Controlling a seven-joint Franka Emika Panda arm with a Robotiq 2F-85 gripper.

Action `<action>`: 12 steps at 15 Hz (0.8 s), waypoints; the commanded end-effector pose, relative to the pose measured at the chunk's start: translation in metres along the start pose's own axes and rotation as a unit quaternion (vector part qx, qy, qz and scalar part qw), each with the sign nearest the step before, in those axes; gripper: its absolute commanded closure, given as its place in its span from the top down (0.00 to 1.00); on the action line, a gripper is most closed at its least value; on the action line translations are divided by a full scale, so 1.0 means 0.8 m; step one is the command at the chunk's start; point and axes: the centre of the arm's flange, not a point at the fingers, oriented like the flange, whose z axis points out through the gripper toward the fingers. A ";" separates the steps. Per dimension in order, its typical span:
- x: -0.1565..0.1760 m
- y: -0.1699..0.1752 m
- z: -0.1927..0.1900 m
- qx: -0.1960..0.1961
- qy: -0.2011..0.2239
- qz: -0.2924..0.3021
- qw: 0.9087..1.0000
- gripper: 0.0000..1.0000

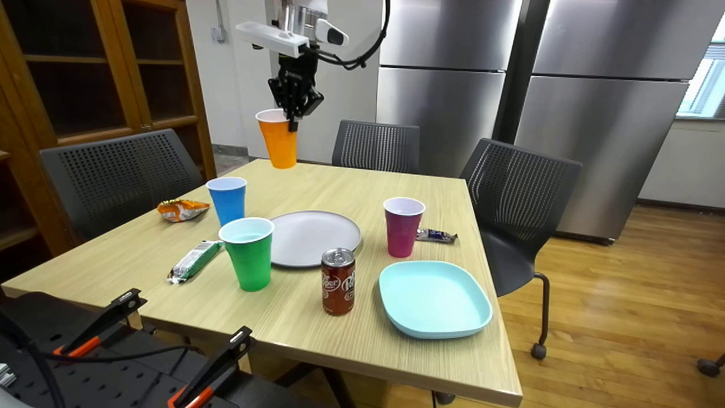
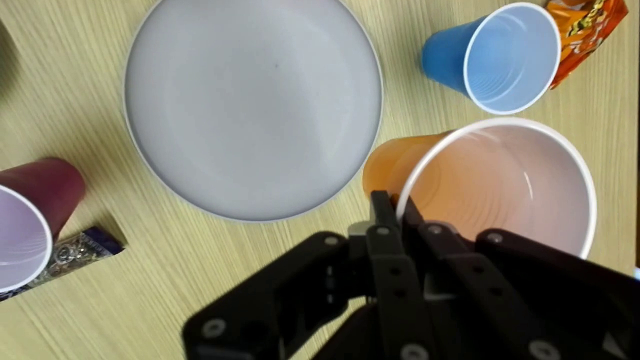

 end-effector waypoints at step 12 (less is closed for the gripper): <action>0.077 0.053 0.113 -0.018 -0.035 0.083 0.996 0.01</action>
